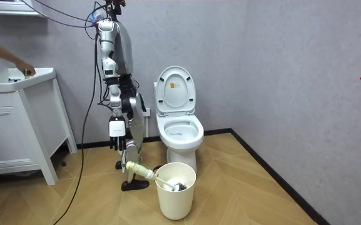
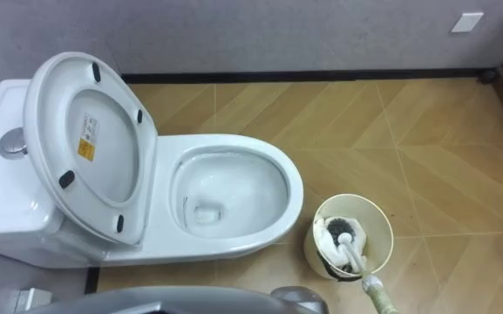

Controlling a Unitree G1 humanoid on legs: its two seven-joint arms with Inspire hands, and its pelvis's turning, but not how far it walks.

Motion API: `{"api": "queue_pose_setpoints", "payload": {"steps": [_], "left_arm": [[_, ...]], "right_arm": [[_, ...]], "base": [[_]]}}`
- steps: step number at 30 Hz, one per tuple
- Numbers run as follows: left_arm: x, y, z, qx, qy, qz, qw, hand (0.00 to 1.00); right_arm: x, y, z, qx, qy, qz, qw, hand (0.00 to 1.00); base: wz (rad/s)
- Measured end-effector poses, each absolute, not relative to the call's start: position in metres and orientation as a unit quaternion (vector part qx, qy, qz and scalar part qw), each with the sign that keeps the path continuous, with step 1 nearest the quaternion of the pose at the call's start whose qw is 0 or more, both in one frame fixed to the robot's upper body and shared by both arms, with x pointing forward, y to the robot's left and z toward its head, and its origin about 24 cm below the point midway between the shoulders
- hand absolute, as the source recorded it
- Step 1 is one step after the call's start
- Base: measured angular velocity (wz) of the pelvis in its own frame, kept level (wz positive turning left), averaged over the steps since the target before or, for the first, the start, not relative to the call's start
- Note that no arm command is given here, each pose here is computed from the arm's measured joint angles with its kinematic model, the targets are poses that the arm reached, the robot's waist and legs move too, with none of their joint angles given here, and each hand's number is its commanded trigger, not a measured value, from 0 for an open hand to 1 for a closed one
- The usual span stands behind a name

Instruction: Brush toilet

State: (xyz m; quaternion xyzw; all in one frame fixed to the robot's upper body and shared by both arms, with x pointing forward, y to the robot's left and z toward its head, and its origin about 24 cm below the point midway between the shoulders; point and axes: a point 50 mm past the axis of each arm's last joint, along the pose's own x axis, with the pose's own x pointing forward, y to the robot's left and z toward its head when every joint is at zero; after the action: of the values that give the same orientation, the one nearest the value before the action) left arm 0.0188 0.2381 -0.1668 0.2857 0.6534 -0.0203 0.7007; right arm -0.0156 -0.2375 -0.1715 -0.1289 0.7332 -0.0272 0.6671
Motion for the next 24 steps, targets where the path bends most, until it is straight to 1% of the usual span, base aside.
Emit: {"api": "queue_pose_setpoints", "payload": {"steps": [17,22,24], "left_arm": [[0.014,0.2389,-0.167,0.287,0.665,-0.019,0.689,0.0],[0.012,0.2383,-0.1672,0.285,0.668,-0.019,0.687,0.0],[0.0117,0.2387,-0.1671,0.284,0.668,-0.017,0.688,0.0]], "right_arm": [[-0.0169,-0.2383,-0.1711,-0.132,0.741,-0.032,0.658,0.0],[-0.018,-0.2395,-0.1707,-0.129,0.739,-0.059,0.658,0.0],[-0.0156,-0.2405,-0.1705,-0.108,0.733,-0.092,0.665,0.0]], "base": [[0.0],[0.0],[0.0]]}}
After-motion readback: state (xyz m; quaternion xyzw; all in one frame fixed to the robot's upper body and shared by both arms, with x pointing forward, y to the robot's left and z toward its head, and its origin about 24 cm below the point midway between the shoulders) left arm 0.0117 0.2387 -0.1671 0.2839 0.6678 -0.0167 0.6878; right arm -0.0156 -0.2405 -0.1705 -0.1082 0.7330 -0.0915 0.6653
